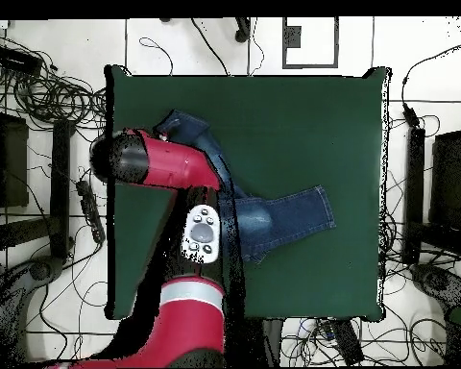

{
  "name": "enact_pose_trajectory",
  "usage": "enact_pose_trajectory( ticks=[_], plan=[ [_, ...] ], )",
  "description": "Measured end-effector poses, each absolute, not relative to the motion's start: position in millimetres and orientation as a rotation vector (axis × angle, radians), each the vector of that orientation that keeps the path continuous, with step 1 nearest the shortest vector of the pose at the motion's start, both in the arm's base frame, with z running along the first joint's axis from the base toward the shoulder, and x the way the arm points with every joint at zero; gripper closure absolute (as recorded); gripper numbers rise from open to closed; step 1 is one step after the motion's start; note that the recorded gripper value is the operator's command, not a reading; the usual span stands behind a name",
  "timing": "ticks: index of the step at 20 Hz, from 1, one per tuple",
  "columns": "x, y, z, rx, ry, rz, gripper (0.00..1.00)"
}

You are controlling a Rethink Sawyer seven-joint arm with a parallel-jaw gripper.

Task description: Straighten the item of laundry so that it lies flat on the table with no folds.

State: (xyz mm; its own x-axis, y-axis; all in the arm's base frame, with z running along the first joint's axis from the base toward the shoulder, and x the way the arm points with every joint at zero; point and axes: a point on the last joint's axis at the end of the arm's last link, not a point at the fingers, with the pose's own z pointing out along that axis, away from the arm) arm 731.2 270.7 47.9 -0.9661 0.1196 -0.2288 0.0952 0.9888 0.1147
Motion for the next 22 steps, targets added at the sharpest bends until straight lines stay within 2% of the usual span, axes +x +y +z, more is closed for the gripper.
enact_pose_trajectory(
  ticks=[1,8,20,21,22],
  plan=[
    [737,291,49,0.197,2.917,0.169,1.0],
    [757,328,51,0.325,2.955,0.208,1.0],
    [807,336,53,0.388,2.879,0.201,1.0],
    [819,334,55,0.37,2.85,0.197,0.0],
    [821,334,55,0.368,2.847,0.197,0.0]
  ],
)
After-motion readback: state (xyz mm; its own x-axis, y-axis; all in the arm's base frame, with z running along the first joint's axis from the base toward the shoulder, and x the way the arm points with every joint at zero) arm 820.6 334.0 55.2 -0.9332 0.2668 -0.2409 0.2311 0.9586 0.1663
